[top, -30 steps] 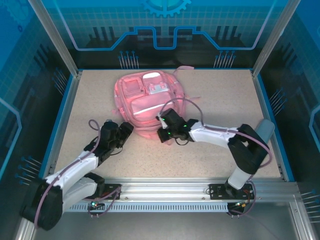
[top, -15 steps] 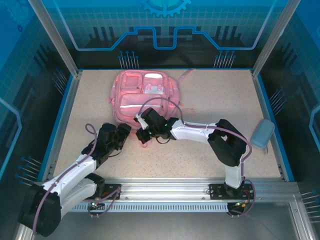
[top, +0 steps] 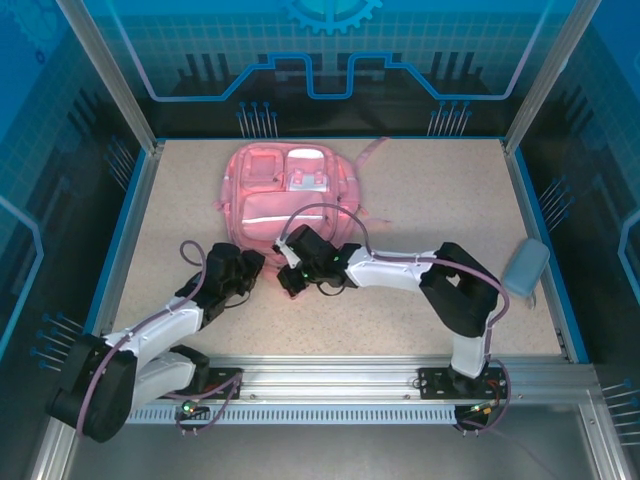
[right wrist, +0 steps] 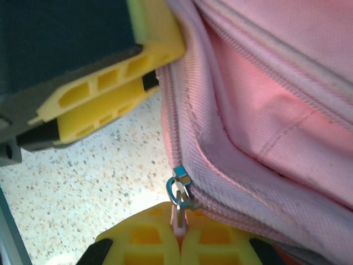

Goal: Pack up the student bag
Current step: Zip the student bag at the top-center of the table.

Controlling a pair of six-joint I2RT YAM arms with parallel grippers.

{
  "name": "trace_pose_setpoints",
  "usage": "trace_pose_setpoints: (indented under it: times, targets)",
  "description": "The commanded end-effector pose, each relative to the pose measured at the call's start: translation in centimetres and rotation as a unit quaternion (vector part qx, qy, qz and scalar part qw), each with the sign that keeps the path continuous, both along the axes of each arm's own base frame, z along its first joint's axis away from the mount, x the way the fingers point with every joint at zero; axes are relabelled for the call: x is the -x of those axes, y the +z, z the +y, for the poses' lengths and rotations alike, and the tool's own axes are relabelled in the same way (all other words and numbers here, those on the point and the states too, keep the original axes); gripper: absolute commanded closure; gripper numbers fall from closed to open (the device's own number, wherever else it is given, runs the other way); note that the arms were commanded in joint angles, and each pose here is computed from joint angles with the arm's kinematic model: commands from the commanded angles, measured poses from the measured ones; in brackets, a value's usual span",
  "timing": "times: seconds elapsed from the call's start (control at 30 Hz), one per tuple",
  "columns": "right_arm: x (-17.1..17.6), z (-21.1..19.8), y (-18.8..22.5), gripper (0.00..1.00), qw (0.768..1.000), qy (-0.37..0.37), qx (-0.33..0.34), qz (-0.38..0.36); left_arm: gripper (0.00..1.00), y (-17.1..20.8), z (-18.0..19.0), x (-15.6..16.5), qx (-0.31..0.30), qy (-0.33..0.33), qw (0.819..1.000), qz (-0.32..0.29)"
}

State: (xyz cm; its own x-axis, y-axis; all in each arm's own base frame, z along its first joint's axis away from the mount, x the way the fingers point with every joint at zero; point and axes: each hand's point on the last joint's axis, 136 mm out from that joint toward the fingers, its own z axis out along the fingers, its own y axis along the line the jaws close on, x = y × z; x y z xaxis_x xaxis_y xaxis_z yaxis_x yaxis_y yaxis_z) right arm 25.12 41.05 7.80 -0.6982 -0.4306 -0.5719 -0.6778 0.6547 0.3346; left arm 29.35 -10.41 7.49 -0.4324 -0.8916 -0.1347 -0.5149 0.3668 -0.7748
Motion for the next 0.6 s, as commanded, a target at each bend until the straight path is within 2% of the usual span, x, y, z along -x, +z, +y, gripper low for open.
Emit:
trace_pose_setpoints:
  times: [0.0,0.1,0.2,0.43,0.57]
  targets:
    - [1.9,-1.7,2.2,1.0,1.0,0.01,0.01,-0.023,0.8,0.0,1.4,-0.7,-0.031,0.023,0.999,-0.011]
    - [1.5,-4.9,2.2,1.0,0.998,-0.014,0.037,-0.044,0.87,-0.1,1.4,-0.6,-0.043,0.014,0.999,-0.013]
    - [0.8,-8.1,2.1,1.0,0.996,-0.04,0.059,-0.049,0.91,-0.2,1.4,-0.4,-0.051,0.004,0.999,-0.012]
    - [-3.5,-15.5,1.1,1.0,0.982,-0.148,0.107,-0.055,0.93,0.0,1.6,0.4,-0.069,-0.01,0.998,-0.01]
    - [-6.0,-17.7,0.5,1.0,0.973,-0.195,0.114,-0.036,0.94,0.2,1.9,0.9,-0.078,-0.013,0.997,-0.009]
